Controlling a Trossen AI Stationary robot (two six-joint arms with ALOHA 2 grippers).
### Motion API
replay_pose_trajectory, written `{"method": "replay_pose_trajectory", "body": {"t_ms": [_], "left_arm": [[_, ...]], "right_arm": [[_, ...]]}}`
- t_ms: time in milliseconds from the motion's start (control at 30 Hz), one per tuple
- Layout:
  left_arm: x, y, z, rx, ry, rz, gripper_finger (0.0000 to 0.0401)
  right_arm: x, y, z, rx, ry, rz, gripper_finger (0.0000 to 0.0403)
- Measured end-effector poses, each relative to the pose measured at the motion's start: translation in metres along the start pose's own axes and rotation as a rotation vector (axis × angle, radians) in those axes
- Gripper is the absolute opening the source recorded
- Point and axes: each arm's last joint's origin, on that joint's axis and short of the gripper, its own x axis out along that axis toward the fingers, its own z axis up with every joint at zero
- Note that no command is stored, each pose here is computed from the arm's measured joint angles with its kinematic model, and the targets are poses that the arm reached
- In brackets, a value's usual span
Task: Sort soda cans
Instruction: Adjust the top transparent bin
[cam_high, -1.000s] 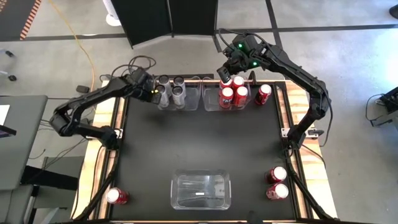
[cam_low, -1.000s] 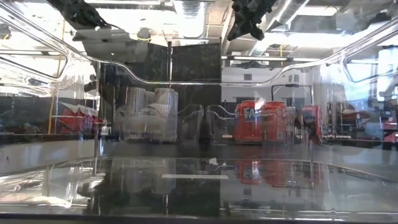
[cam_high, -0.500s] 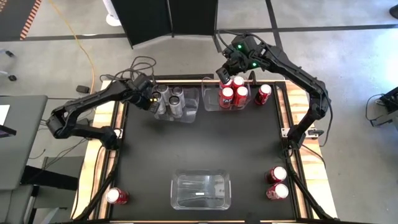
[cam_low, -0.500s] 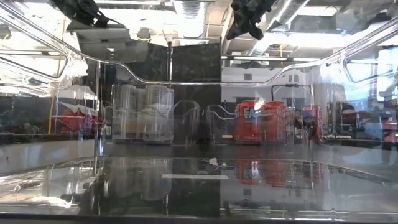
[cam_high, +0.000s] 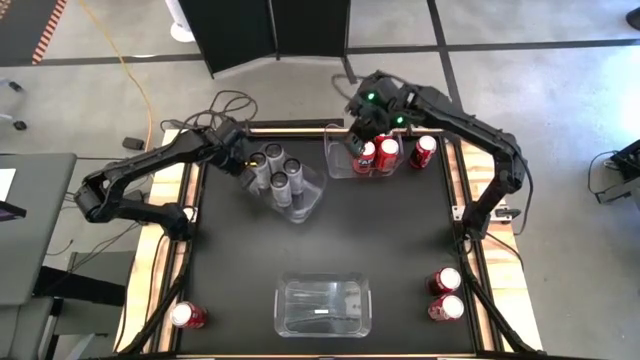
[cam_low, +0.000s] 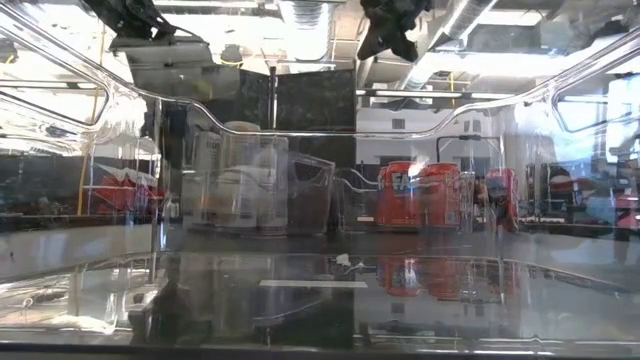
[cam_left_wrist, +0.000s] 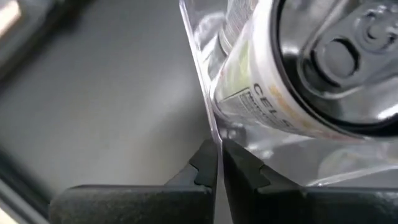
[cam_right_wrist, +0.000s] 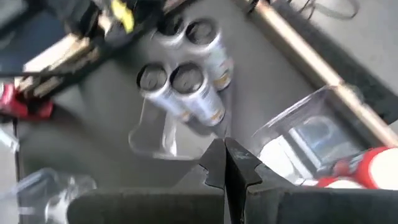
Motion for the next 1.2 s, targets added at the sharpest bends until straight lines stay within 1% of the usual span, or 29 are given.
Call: {"method": "replay_pose_trajectory", "body": {"t_ms": [133, 233, 333, 433, 500, 633, 767, 900, 1100, 1200], "left_arm": [[0.001, 0.001, 0.008, 0.126, -0.078, 0.014, 0.0011], [0.003, 0.001, 0.014, 0.242, -0.120, 0.025, 0.0011], [0.008, 0.000, 0.020, 0.329, -0.151, 0.020, 0.0011], [0.016, 0.000, 0.025, 0.376, -0.162, 0.012, 0.0011], [0.023, 0.000, 0.027, 0.386, -0.153, 0.007, 0.0011], [0.033, 0.000, 0.032, 0.366, -0.151, 0.003, 0.0011], [0.035, 0.000, 0.034, 0.304, -0.152, 0.000, 0.0024], [0.029, 0.000, 0.034, 0.189, -0.164, -0.006, 0.0051], [0.005, 0.001, 0.044, 0.136, -0.202, -0.006, 0.0110], [-0.008, 0.001, 0.049, 0.073, -0.175, -0.014, 0.0140]], "right_arm": [[0.009, 0.016, -0.004, -0.037, 0.032, 0.031, 0.0015], [0.016, 0.026, -0.005, -0.058, 0.038, 0.050, 0.0015], [0.022, 0.028, -0.007, -0.055, 0.062, 0.052, 0.0015], [0.024, 0.031, -0.009, -0.052, 0.077, 0.055, 0.0015], [0.025, 0.031, -0.009, -0.052, 0.078, 0.055, 0.0015], [0.025, 0.031, -0.009, -0.041, 0.077, 0.053, 0.0015], [0.025, 0.031, -0.009, -0.040, 0.079, 0.046, 0.0015], [0.025, 0.031, -0.009, -0.040, 0.080, 0.045, 0.0015], [0.024, 0.023, -0.007, -0.033, 0.073, 0.030, 0.0015], [0.023, 0.018, -0.006, -0.027, 0.074, 0.018, 0.0015]]}}
